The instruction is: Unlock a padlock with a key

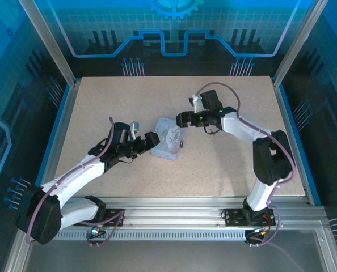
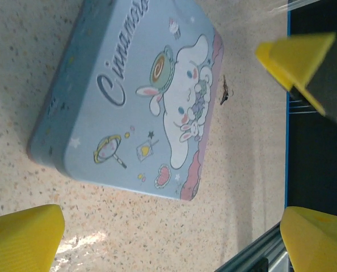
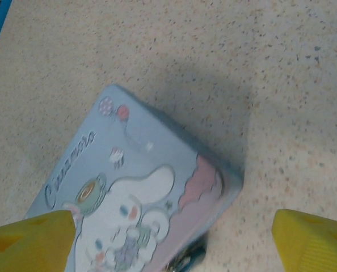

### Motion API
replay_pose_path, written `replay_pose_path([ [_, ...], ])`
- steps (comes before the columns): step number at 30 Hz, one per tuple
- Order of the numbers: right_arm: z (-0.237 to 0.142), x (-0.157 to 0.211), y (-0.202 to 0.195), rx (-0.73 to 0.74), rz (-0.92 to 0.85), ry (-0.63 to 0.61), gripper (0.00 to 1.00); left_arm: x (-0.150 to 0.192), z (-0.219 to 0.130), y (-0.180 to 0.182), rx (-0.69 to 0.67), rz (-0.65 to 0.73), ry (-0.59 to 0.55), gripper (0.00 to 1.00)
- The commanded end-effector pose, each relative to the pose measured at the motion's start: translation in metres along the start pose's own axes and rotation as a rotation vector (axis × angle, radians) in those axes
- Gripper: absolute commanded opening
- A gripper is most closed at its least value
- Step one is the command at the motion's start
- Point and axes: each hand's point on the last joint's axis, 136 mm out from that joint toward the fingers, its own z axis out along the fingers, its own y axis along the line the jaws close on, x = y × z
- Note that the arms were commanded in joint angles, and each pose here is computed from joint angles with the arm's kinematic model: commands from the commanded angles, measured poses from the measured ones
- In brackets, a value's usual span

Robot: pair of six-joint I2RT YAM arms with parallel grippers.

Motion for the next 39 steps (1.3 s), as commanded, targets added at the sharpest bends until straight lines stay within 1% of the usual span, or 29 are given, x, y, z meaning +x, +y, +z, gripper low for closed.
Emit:
replay_pose_path([
  [1, 0.016, -0.011, 0.002, -0.052, -0.006, 0.036, 0.9, 0.002, 0.008, 0.002, 0.021, -0.049, -0.019, 0.99],
  [5, 0.037, -0.019, 0.002, -0.09, -0.021, 0.087, 0.88, -0.001, 0.026, -0.003, 0.075, -0.091, -0.012, 0.99],
  [7, 0.044, -0.021, 0.003, -0.107, -0.024, 0.108, 0.87, -0.003, 0.034, -0.006, 0.085, -0.087, -0.018, 0.99],
  [11, 0.053, -0.014, 0.002, -0.128, -0.022, 0.148, 0.84, -0.007, 0.049, -0.004, 0.09, -0.097, -0.022, 0.99],
  [13, 0.053, -0.009, 0.001, -0.132, -0.024, 0.161, 0.84, -0.007, 0.055, 0.002, 0.069, -0.106, -0.017, 0.99],
  [17, 0.045, 0.001, 0.004, -0.147, -0.048, 0.173, 0.79, -0.007, 0.062, 0.007, 0.058, -0.113, -0.008, 0.99],
  [22, 0.022, 0.017, 0.004, -0.128, -0.057, 0.153, 0.78, -0.02, 0.062, 0.005, 0.035, -0.082, -0.026, 0.99],
  [27, 0.001, 0.048, 0.002, -0.113, -0.038, 0.134, 0.78, -0.04, 0.066, 0.003, 0.031, -0.077, -0.031, 0.99],
  [33, -0.015, 0.082, -0.001, -0.082, -0.002, 0.125, 0.76, -0.048, 0.081, -0.004, 0.04, -0.061, 0.005, 0.95],
  [35, -0.016, 0.087, -0.004, -0.063, 0.006, 0.125, 0.75, -0.051, 0.087, -0.006, 0.049, -0.066, 0.017, 0.94],
  [39, -0.011, 0.082, -0.011, -0.031, 0.034, 0.114, 0.73, -0.057, 0.099, -0.011, 0.06, -0.069, 0.031, 0.91],
])
